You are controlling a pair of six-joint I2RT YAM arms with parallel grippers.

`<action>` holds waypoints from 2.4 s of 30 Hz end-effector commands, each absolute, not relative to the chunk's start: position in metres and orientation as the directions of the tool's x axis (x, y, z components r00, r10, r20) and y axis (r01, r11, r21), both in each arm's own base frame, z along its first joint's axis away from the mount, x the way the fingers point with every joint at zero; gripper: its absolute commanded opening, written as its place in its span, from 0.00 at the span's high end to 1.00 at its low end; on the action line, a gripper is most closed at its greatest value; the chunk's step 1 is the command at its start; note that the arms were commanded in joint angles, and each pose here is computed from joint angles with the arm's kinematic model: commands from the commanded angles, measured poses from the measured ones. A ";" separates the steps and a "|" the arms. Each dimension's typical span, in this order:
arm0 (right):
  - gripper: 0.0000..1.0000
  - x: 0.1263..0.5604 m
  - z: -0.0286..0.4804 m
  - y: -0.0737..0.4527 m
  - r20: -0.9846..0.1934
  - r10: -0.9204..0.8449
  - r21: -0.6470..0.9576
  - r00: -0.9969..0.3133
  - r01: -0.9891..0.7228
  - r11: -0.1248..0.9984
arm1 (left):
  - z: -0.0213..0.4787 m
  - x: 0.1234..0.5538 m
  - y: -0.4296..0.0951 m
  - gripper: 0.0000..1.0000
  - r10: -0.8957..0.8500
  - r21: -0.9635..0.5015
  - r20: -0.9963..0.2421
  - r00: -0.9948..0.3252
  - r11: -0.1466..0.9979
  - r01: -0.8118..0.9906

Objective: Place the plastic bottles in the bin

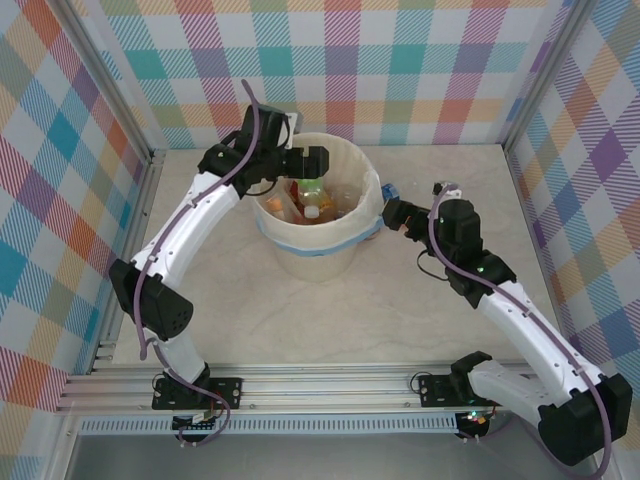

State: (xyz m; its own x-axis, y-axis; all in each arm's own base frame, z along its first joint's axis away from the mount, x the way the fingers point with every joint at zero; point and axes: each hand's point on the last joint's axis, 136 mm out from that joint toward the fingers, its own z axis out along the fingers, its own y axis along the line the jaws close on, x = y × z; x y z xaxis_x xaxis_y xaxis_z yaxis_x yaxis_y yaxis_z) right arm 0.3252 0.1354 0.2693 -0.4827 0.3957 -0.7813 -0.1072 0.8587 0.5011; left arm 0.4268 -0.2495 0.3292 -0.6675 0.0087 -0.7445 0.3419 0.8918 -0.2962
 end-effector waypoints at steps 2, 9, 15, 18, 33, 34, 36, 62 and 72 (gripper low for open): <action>0.00 0.332 0.274 0.136 -0.764 0.396 0.523 -0.509 -0.129 0.843 | 0.365 0.405 -0.253 0.00 0.021 -0.324 -0.780 -0.626 0.842 0.432; 0.00 0.358 0.244 0.132 -0.694 0.366 0.552 -0.620 -0.133 0.823 | 0.342 0.411 -0.210 0.00 -0.056 -0.272 -0.766 -0.640 0.931 0.244; 0.00 0.376 0.196 0.139 -0.661 0.196 0.478 -0.724 -0.205 0.854 | 0.335 0.418 -0.168 0.00 -0.192 -0.333 -0.758 -0.623 0.936 0.117; 0.00 0.386 0.171 0.147 -0.612 0.141 0.473 -0.778 -0.217 0.854 | 0.334 0.420 -0.153 0.00 -0.227 -0.334 -0.758 -0.611 0.940 0.065; 0.03 0.435 0.099 0.210 -0.453 -0.011 0.502 -0.891 -0.266 0.823 | 0.395 0.376 -0.168 0.00 -0.309 -0.516 -0.758 -0.574 0.822 0.239; 0.02 0.437 0.096 0.212 -0.451 -0.023 0.490 -0.892 -0.270 0.829 | 0.401 0.372 -0.164 0.00 -0.321 -0.517 -0.766 -0.557 0.823 0.237; 0.01 0.441 0.086 0.216 -0.447 -0.046 0.460 -0.893 -0.273 0.845 | 0.408 0.366 -0.150 0.00 -0.341 -0.501 -0.782 -0.522 0.842 0.201; 0.39 0.431 0.146 0.198 -0.608 0.099 0.372 -0.788 -0.173 0.912 | 0.260 0.342 0.032 0.00 -0.656 -0.418 -0.656 -0.373 0.728 -0.544; 0.40 0.383 0.331 0.204 -0.831 0.187 0.438 -0.524 -0.407 0.802 | 0.209 0.343 0.010 0.00 -0.712 -0.485 -0.545 -0.443 0.699 -0.526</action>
State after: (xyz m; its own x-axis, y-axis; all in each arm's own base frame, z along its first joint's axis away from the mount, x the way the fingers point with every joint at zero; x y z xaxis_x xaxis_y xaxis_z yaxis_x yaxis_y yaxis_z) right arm 0.3930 0.1875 0.2955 -0.5688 0.1779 -0.8030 -0.3139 0.8555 0.4119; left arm 0.3367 0.0191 0.2149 -0.4478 -0.6739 -0.5876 -0.5525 0.7253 -0.4108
